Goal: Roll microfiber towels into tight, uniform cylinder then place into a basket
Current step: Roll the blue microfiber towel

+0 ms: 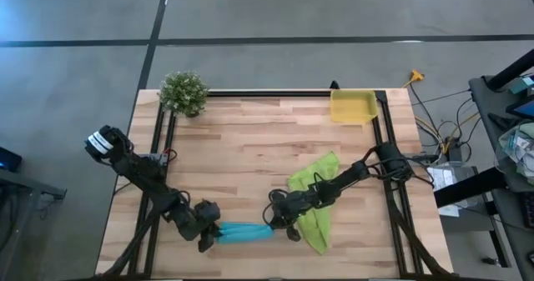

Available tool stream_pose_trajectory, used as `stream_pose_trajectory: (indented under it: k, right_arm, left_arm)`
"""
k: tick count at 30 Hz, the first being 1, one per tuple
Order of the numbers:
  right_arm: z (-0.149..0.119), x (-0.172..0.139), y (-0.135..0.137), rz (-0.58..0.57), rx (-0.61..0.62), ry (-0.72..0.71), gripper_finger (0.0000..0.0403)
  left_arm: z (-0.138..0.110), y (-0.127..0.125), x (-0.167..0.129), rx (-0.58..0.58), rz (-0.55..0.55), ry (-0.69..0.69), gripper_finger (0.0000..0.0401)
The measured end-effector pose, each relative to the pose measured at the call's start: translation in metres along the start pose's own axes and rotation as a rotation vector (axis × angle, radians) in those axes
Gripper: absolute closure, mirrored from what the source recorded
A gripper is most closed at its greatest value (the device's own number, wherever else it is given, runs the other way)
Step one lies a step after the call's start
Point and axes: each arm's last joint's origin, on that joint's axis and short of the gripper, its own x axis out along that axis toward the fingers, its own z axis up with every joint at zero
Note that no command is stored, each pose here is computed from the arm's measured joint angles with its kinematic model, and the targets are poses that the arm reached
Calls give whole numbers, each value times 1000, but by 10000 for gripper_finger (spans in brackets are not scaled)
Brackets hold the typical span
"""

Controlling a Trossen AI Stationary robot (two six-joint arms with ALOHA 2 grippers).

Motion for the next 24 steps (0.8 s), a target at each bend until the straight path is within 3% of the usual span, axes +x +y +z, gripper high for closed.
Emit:
stream_pose_trajectory:
  k: [4, 9, 15, 20, 24]
  right_arm:
    - [2, -1, 0, 4, 93, -53, 394]
    - [4, -4, -5, -1, 197, -70, 394]
    - [-2, -3, -2, -19, 193, -22, 394]
    - [-10, -1, 8, -36, 73, 25, 394]
    - [-15, 1, 14, -78, 46, 35, 394]
  left_arm:
    - [4, -7, 0, 232, 19, -2, 393]
    - [8, -17, -3, 424, 150, 17, 393]
    - [12, -21, -8, 479, 296, 48, 393]
    - [13, -21, -9, 477, 307, 45, 393]
    - [16, -26, -13, 483, 300, 41, 393]
